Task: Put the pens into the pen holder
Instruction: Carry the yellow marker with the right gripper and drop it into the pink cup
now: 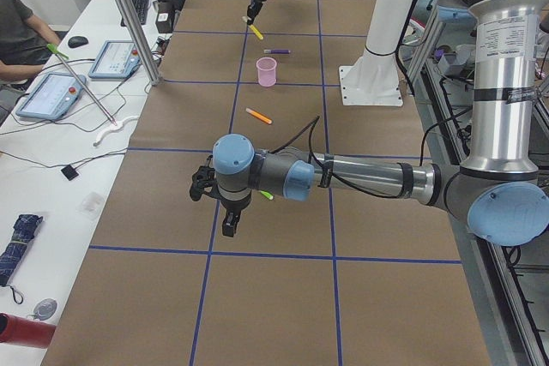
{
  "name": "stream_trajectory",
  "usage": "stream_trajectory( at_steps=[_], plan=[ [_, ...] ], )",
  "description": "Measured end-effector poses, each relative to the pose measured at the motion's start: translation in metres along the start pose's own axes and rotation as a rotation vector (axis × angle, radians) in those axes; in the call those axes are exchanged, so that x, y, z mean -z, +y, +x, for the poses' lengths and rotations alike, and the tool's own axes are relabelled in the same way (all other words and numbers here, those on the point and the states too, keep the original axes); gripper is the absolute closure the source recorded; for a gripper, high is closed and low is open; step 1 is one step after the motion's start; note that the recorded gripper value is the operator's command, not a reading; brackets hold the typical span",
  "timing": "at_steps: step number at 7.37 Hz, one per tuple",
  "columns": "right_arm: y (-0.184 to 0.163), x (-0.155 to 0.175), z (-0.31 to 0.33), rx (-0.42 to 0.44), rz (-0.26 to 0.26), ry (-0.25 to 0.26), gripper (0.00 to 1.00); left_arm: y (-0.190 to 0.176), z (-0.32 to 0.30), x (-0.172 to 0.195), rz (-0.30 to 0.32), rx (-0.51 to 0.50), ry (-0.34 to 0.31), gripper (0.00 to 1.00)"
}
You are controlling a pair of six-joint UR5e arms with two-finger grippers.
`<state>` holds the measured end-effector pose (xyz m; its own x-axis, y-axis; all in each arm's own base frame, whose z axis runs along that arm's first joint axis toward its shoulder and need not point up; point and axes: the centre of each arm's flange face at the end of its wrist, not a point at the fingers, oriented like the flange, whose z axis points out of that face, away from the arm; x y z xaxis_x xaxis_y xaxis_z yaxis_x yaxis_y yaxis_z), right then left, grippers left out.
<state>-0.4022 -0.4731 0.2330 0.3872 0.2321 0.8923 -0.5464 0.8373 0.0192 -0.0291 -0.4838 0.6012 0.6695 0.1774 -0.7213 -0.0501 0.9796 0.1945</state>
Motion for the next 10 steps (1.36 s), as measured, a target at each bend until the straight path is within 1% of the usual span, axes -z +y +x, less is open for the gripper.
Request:
stream_trajectory(
  at_steps=[1,2,4,5,7,8,9,10],
  plan=[
    [0.02,0.0,-0.014,0.021,0.047,-0.019,1.0,0.0,0.0,-0.001,-0.002,0.001,0.0,0.0],
    [0.034,0.0,-0.026,0.034,0.076,-0.036,1.0,0.0,0.0,-0.001,-0.003,0.0,0.0,0.0],
    [0.069,-0.003,-0.041,0.066,0.147,-0.053,1.0,0.0,0.0,-0.001,-0.002,-0.001,0.0,0.0],
    [0.082,-0.004,-0.047,0.081,0.167,-0.062,1.0,0.0,0.0,-0.001,-0.002,-0.001,0.0,0.0],
    [0.105,-0.006,-0.058,0.1,0.178,-0.075,1.0,-0.001,0.0,-0.001,0.0,-0.003,0.0,0.0],
    [0.113,-0.007,-0.061,0.105,0.179,-0.078,0.06,0.0,0.0,-0.001,0.001,-0.004,0.0,0.0],
    [0.118,-0.008,-0.062,0.105,0.179,-0.079,0.0,0.0,0.001,-0.002,-0.001,-0.004,0.001,0.0],
    [0.119,-0.008,-0.062,0.101,0.183,-0.078,0.0,-0.002,0.006,-0.009,-0.007,-0.021,0.005,0.0]
  ],
)
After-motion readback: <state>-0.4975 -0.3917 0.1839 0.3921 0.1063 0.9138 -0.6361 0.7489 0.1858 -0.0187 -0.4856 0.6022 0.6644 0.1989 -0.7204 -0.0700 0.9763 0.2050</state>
